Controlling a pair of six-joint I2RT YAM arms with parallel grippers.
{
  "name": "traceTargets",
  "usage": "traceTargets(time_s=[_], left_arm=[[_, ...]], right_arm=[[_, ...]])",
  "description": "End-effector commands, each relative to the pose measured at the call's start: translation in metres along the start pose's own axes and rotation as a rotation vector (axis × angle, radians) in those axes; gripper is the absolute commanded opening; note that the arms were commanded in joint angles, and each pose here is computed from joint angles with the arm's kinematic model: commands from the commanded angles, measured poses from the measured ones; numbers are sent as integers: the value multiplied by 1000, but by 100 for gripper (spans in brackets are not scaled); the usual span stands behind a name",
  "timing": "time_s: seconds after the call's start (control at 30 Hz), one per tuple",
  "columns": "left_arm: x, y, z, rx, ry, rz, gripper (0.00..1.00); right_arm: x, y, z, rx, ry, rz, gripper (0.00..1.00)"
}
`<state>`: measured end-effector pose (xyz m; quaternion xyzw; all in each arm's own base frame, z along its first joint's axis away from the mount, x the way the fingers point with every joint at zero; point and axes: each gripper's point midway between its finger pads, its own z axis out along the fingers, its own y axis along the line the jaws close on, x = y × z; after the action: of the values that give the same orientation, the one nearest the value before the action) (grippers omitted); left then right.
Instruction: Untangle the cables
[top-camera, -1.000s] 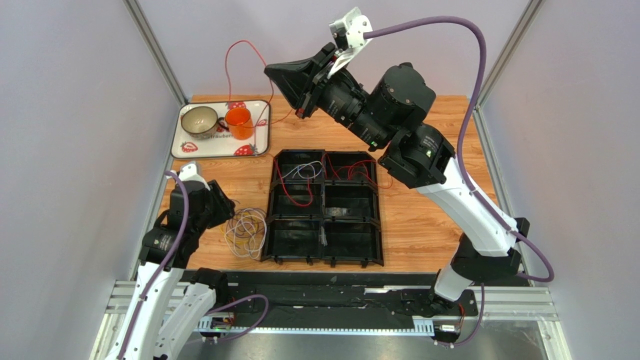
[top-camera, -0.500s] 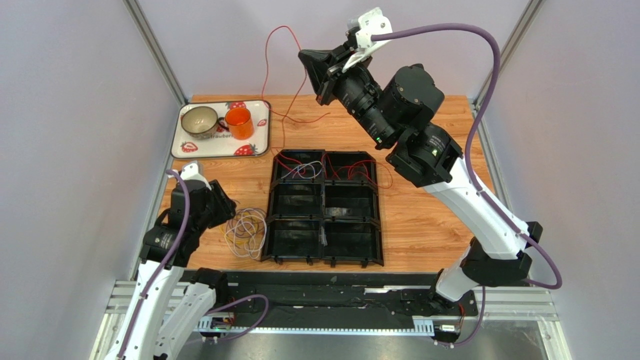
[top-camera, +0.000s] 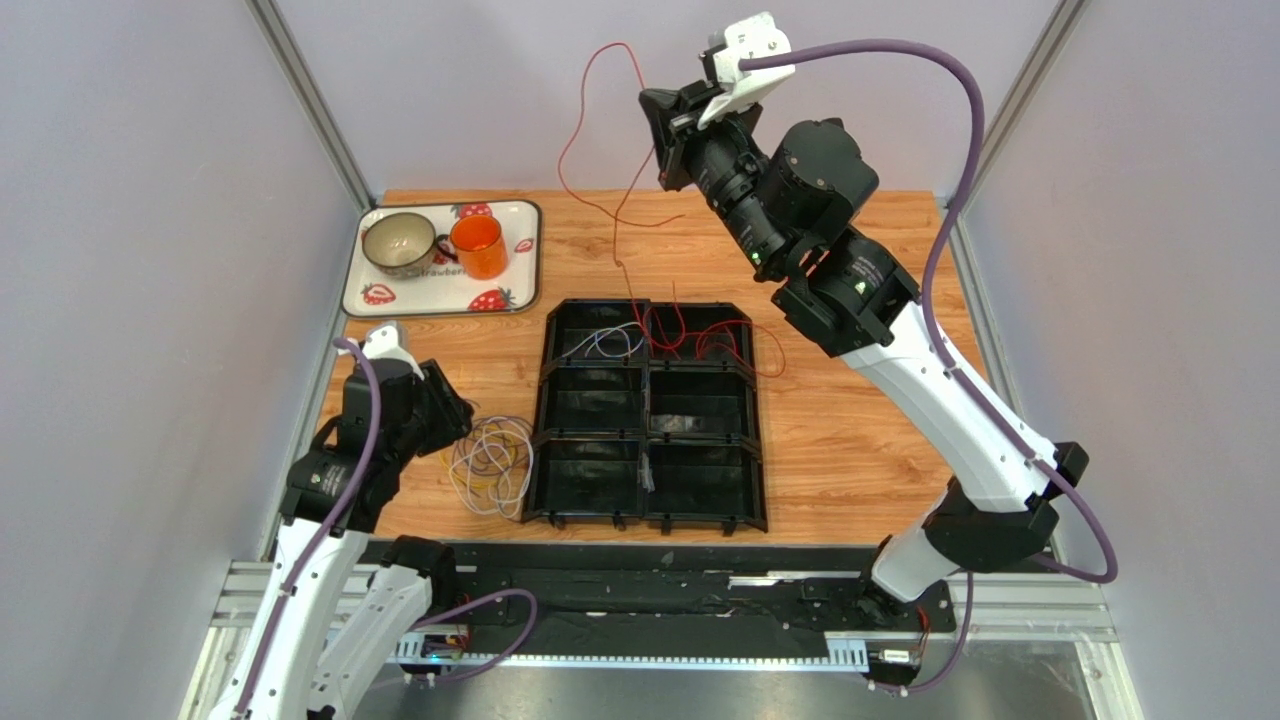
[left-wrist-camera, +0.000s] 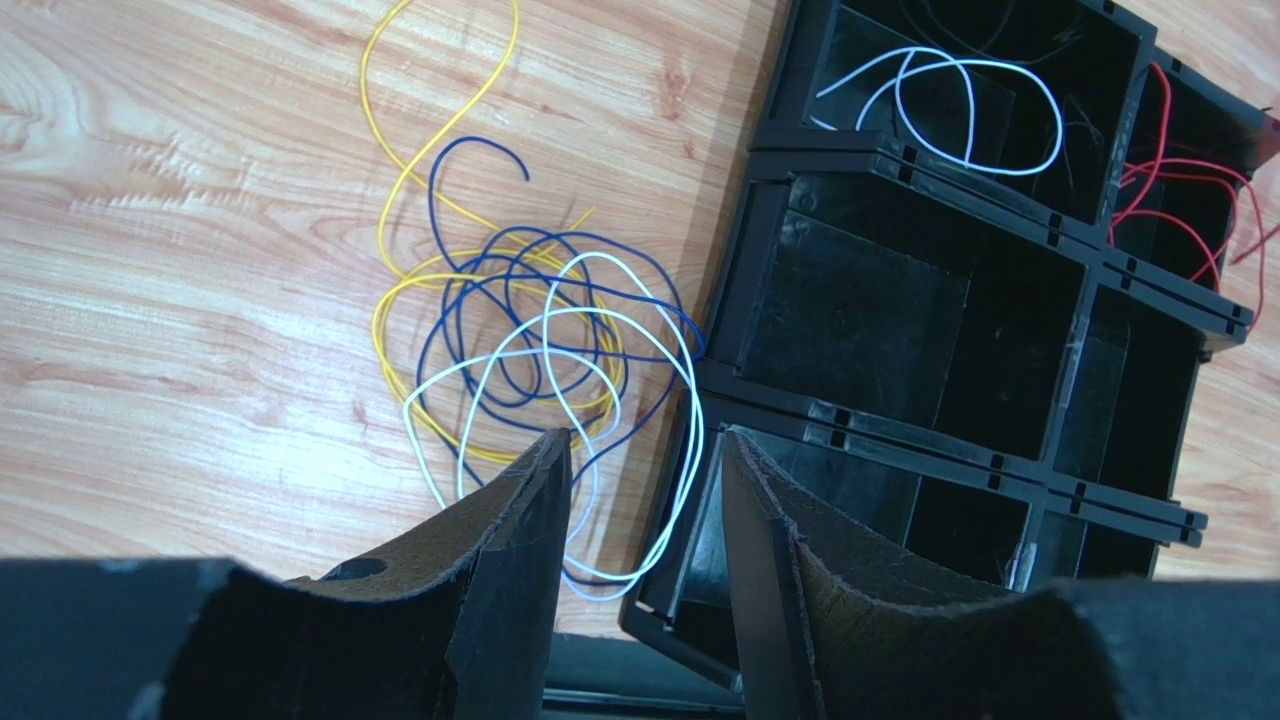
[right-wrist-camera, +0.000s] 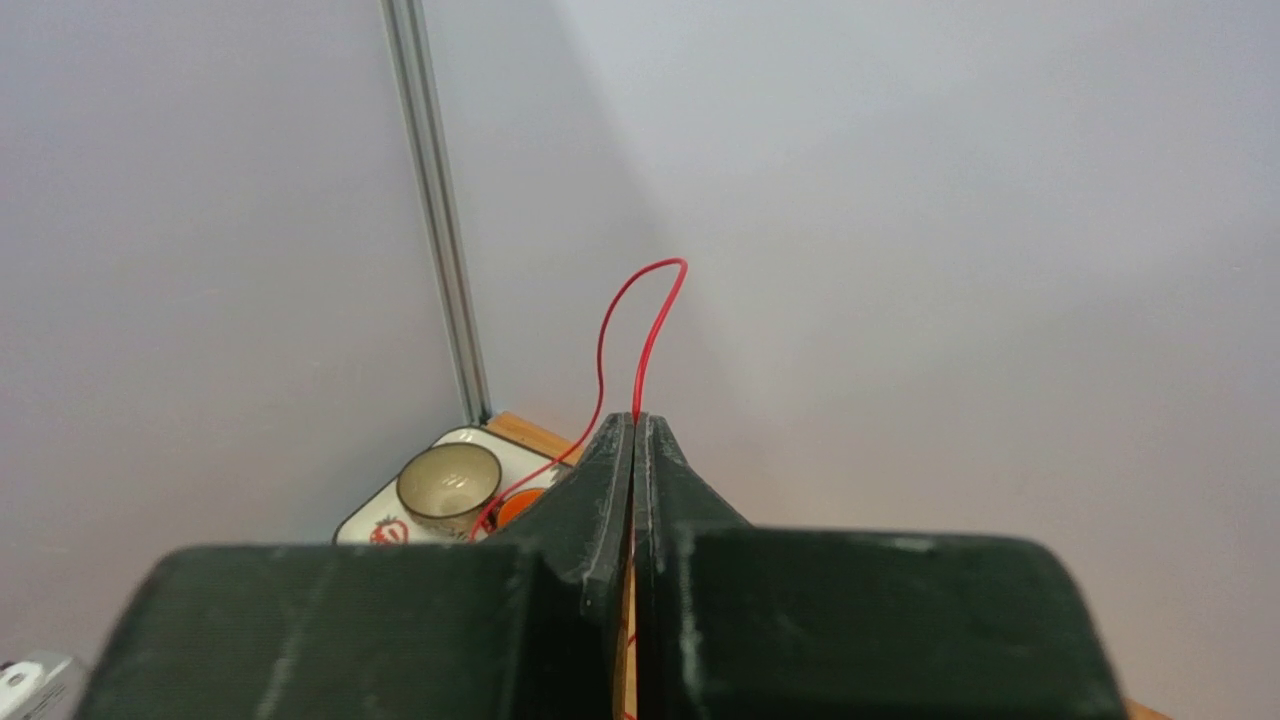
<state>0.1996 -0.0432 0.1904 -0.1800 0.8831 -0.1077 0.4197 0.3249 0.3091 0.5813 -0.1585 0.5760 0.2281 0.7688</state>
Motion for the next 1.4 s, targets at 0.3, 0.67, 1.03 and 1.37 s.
traceTargets(time_s=[0.3, 0.67, 1.03, 1.37], left_arm=[[-7, -6, 1, 25, -17, 13, 49], [-5, -5, 3, 20, -2, 15, 49], [-4, -6, 4, 20, 7, 18, 48], [-4, -6, 5, 17, 11, 18, 48]], right_arm=[[-1, -56, -18, 137, -36, -14, 0], [39, -70, -29, 178, 33, -22, 0], [98, -94, -39, 222, 131, 15, 0], [147, -112, -57, 255, 220, 50, 0]])
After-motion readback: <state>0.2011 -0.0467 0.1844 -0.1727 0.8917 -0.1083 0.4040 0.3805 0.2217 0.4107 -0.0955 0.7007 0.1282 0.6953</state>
